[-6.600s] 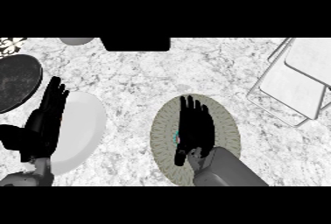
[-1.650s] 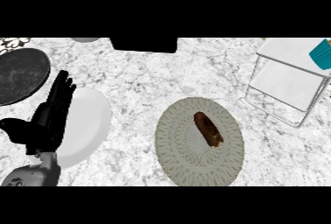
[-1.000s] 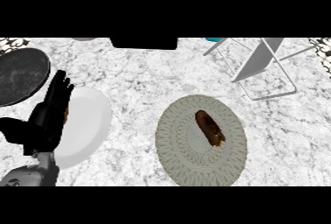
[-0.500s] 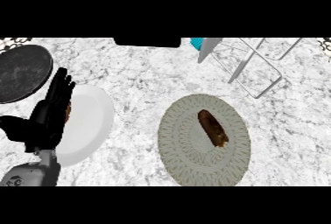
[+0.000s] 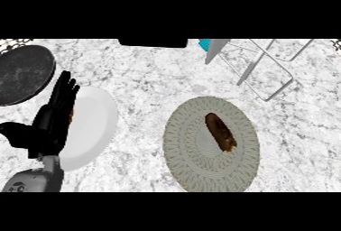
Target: Pick the cupcake from the placemat and place it in the tiered shelf
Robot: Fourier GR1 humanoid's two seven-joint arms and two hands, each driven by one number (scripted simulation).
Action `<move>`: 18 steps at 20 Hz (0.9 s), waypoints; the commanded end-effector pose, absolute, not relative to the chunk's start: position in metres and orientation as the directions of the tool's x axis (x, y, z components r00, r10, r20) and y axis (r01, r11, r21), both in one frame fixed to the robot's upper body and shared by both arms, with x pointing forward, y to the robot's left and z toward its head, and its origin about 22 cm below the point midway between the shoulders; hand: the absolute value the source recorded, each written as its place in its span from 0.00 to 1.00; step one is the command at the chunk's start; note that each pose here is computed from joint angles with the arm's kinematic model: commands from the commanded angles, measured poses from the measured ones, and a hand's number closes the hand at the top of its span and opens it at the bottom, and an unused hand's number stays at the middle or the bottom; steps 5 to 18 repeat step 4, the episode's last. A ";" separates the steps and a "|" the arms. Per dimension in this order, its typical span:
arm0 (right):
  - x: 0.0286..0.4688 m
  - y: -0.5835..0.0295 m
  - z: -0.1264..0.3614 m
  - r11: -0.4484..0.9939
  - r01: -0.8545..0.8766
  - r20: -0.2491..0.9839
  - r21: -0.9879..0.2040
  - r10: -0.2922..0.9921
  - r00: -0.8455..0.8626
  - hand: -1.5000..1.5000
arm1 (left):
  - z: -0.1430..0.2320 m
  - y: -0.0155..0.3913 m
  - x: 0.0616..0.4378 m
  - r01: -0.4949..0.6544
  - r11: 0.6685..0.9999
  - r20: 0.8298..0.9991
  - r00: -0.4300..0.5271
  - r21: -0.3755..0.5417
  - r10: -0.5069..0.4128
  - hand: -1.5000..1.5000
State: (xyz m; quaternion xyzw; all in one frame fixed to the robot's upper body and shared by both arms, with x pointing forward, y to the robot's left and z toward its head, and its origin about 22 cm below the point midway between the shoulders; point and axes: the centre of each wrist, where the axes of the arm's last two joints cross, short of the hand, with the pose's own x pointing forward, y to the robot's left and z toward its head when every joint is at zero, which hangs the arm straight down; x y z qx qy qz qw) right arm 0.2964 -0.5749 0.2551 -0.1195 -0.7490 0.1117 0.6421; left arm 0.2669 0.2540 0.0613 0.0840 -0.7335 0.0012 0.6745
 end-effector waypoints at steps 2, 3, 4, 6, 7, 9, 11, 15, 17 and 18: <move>0.282 -0.586 0.256 0.958 -0.060 0.941 -0.280 0.261 -0.215 0.00 | 0.060 0.248 0.265 -0.110 0.990 0.992 -0.078 0.089 -0.098 0.50; 0.282 -0.585 0.256 0.957 -0.057 0.939 -0.284 0.266 -0.216 0.00 | 0.061 0.250 0.264 -0.121 0.989 0.991 -0.087 0.091 -0.102 0.50; 0.282 -0.585 0.257 0.960 -0.051 0.938 -0.276 0.257 -0.233 0.00 | 0.059 0.254 0.263 -0.119 0.988 0.992 -0.073 0.093 -0.102 0.50; 0.282 -0.585 0.257 0.960 -0.051 0.938 -0.276 0.257 -0.233 0.00 | 0.059 0.254 0.263 -0.119 0.988 0.992 -0.073 0.093 -0.102 0.50; 0.282 -0.585 0.257 0.960 -0.051 0.938 -0.276 0.257 -0.233 0.00 | 0.059 0.254 0.263 -0.119 0.988 0.992 -0.073 0.093 -0.102 0.50; 0.282 -0.585 0.257 0.960 -0.051 0.938 -0.276 0.257 -0.233 0.00 | 0.059 0.254 0.263 -0.119 0.988 0.992 -0.073 0.093 -0.102 0.50; 0.282 -0.585 0.257 0.960 -0.051 0.938 -0.276 0.257 -0.233 0.00 | 0.059 0.254 0.263 -0.119 0.988 0.992 -0.073 0.093 -0.102 0.50; 0.282 -0.585 0.257 0.960 -0.051 0.938 -0.276 0.257 -0.233 0.00 | 0.059 0.254 0.263 -0.119 0.988 0.992 -0.073 0.093 -0.102 0.50; 0.282 -0.585 0.257 0.960 -0.051 0.938 -0.276 0.257 -0.233 0.00 | 0.059 0.254 0.263 -0.119 0.988 0.992 -0.073 0.093 -0.102 0.50; 0.282 -0.585 0.257 0.960 -0.051 0.938 -0.276 0.257 -0.233 0.00 | 0.059 0.254 0.263 -0.119 0.988 0.992 -0.073 0.093 -0.102 0.50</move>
